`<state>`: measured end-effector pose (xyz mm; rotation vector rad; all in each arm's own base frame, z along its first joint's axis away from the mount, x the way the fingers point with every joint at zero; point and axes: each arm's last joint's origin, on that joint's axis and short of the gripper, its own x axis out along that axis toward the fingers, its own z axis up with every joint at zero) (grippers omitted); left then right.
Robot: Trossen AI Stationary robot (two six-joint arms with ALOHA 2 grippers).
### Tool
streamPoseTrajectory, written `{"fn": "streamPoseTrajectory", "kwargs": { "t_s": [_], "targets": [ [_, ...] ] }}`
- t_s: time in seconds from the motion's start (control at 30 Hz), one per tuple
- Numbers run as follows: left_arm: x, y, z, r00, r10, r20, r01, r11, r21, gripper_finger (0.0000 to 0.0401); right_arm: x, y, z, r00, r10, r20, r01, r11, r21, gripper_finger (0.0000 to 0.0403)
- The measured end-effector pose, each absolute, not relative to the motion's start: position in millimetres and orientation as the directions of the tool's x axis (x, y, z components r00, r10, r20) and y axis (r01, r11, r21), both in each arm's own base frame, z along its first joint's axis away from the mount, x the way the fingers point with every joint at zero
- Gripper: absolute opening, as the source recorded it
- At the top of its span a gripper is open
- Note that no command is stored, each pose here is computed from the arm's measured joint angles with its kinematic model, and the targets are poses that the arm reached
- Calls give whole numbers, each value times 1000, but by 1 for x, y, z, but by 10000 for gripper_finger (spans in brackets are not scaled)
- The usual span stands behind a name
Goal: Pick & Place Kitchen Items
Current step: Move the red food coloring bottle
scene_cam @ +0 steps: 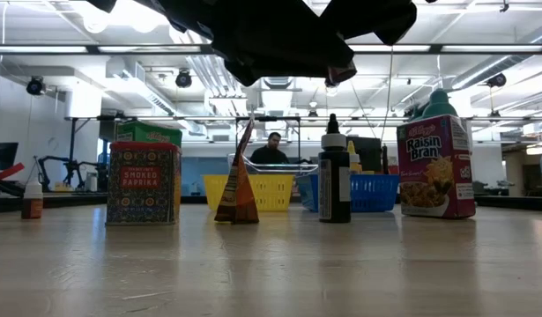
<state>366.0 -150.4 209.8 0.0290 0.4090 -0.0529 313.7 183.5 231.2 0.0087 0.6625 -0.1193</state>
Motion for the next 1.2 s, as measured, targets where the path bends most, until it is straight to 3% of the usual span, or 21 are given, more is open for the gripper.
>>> {"fn": "streamPoseTrajectory", "kwargs": {
  "t_s": [0.37,0.63,0.9,1.2],
  "targets": [
    [355,-146,210,851,-33,-525,66,997,43,224,311,183,232,772,-115,-625,115,993,-41,57],
    [324,-135,213,854,81,-514,-69,997,41,221,290,167,256,755,-234,-612,213,971,-108,58],
    [304,-128,221,911,77,-404,-88,996,-10,219,282,111,276,766,-318,-559,322,942,-95,58],
    [286,-121,231,931,117,-345,-127,992,-5,218,273,38,268,856,-403,-325,425,905,-3,55]
  ]
}}
